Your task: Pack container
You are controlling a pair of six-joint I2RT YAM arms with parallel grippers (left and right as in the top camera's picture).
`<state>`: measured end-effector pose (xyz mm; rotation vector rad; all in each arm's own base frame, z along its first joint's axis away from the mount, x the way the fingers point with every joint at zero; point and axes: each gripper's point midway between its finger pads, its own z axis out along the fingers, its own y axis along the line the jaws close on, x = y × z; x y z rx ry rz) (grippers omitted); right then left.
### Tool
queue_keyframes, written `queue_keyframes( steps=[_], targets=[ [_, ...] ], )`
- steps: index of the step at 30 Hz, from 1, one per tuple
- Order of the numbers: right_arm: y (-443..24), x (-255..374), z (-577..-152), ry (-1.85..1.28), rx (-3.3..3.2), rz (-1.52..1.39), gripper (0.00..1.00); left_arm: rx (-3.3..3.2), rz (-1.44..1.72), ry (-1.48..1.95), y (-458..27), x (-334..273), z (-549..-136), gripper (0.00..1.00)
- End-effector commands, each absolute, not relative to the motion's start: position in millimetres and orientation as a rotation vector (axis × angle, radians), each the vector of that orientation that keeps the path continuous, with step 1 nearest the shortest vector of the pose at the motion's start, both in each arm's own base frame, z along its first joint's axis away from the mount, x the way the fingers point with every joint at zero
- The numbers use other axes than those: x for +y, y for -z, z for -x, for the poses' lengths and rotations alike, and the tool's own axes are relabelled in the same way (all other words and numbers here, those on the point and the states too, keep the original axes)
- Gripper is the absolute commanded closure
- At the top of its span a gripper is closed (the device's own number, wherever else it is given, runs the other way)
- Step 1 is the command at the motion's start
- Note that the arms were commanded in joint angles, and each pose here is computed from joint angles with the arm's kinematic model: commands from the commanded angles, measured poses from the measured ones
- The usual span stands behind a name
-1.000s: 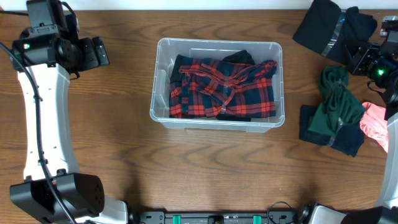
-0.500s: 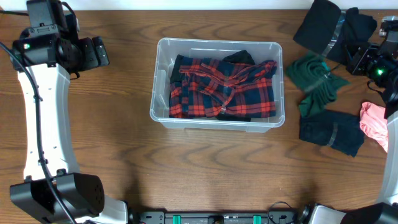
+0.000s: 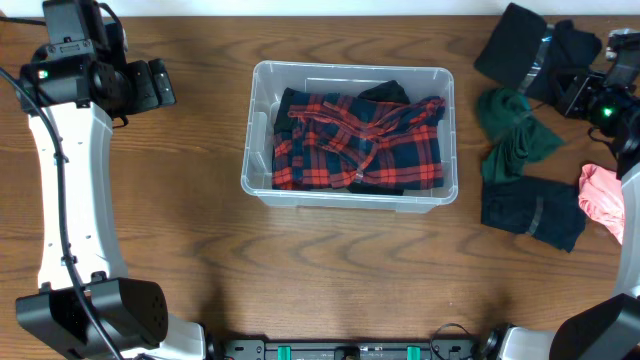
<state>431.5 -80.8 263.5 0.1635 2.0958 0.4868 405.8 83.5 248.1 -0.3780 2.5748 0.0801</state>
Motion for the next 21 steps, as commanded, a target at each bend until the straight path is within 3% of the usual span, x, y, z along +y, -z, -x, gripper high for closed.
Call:
queue_keyframes(
  steps=[1,14,21],
  targets=[
    [-279.3,-92.5,-430.6,-0.471,2.045,-0.157,0.99,2.560,0.383,-0.083,-254.1,85.0,-405.8,0.02],
    [-259.0,-106.6,-434.2,-0.476,2.081,-0.205,0.99,2.560,0.383,-0.083,-254.1,85.1,-405.9,0.02],
    [-241.4,-107.6,-439.0,-0.500,2.116,-0.225,0.92,2.560,0.383,-0.083,-254.1,85.0,-405.8,0.02]
  ],
)
